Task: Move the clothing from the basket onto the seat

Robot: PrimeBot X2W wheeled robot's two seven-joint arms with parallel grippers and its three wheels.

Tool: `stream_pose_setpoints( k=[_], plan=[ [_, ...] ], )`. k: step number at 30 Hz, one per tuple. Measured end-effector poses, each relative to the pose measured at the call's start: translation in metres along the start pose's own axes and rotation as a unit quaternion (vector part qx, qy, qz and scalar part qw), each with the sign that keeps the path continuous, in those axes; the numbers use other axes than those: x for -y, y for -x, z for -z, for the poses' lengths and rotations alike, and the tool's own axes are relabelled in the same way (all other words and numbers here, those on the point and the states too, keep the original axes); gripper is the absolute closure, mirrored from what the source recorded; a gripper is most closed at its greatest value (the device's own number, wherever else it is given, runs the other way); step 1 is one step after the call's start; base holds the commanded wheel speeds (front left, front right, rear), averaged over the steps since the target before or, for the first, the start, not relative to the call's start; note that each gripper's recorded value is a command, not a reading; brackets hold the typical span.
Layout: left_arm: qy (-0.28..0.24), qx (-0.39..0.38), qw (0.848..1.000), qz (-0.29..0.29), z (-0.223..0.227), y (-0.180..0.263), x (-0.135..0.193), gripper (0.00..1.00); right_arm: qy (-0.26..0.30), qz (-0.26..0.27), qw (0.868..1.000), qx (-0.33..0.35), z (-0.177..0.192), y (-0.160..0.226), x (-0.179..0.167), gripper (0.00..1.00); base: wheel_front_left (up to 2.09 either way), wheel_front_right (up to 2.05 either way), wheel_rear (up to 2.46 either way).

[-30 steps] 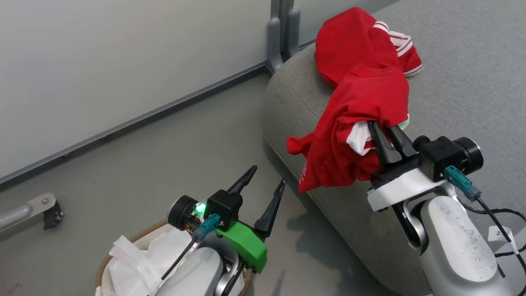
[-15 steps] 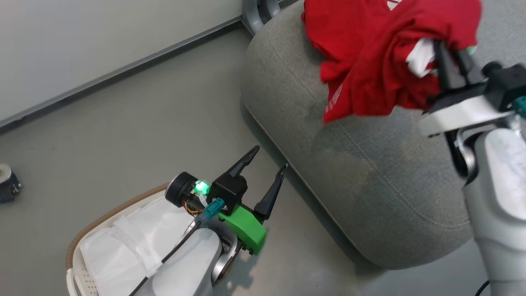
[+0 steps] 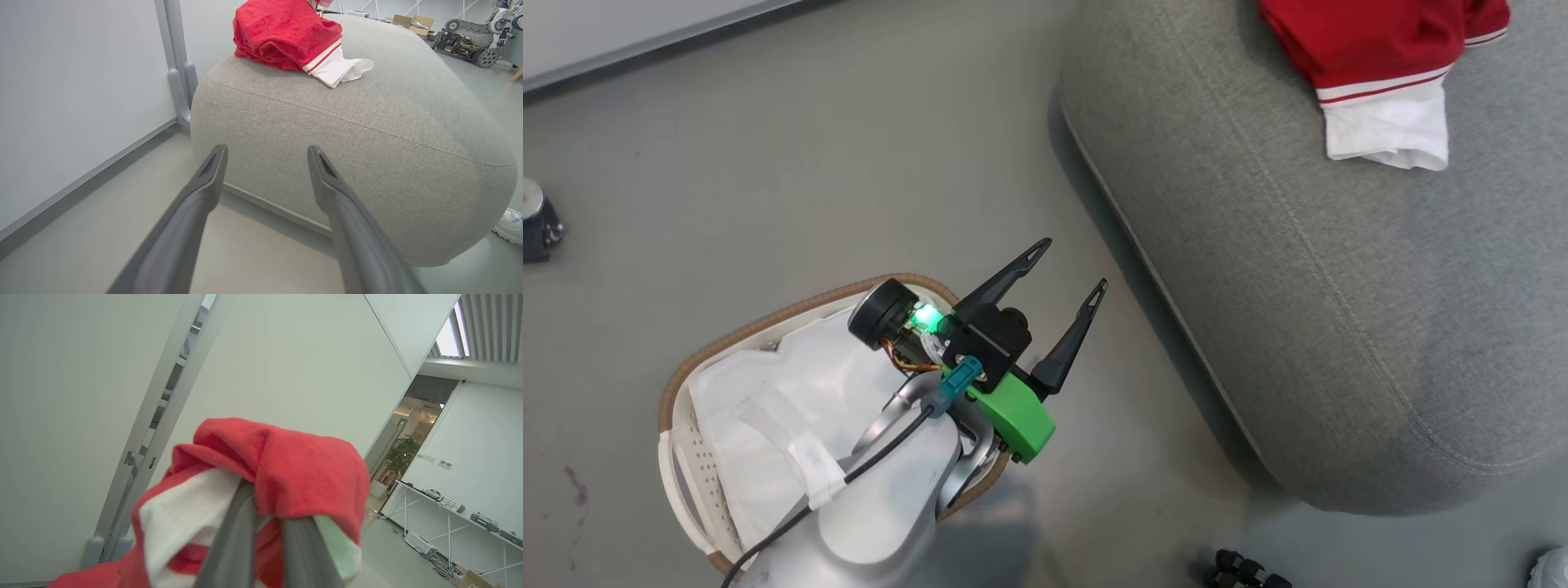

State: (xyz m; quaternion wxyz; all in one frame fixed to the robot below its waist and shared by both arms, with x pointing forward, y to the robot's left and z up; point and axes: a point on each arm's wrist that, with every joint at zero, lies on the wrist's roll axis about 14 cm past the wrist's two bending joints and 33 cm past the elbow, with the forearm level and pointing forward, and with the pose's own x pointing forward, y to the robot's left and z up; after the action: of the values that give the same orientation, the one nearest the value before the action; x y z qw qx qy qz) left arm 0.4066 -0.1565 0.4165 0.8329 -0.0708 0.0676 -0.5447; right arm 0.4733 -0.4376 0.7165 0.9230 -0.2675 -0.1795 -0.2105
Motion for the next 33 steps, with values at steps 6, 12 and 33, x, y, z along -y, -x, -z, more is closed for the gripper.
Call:
stream_pose_setpoints(
  k=[6, 12, 33],
  plan=[
    [0.011, -0.011, 1.0, -0.015, 0.018, 0.005, -0.021, 0.0, 0.005, -0.006, 0.996, -0.09, 0.076, 0.004, -0.025, 1.0, 0.0, 0.0, 0.0],
    [0.03, -0.029, 0.999, -0.027, 0.042, 0.011, -0.036, 0.0, -0.018, -0.033, 0.98, -0.193, 0.156, 0.044, -0.078, 1.0, 0.0, 0.0, 0.0],
    [0.039, -0.043, 0.998, -0.032, 0.05, 0.016, -0.036, 0.0, -0.046, -0.075, 0.958, -0.271, 0.187, 0.132, -0.13, 0.0, 0.0, 0.0, 0.0]
  ],
)
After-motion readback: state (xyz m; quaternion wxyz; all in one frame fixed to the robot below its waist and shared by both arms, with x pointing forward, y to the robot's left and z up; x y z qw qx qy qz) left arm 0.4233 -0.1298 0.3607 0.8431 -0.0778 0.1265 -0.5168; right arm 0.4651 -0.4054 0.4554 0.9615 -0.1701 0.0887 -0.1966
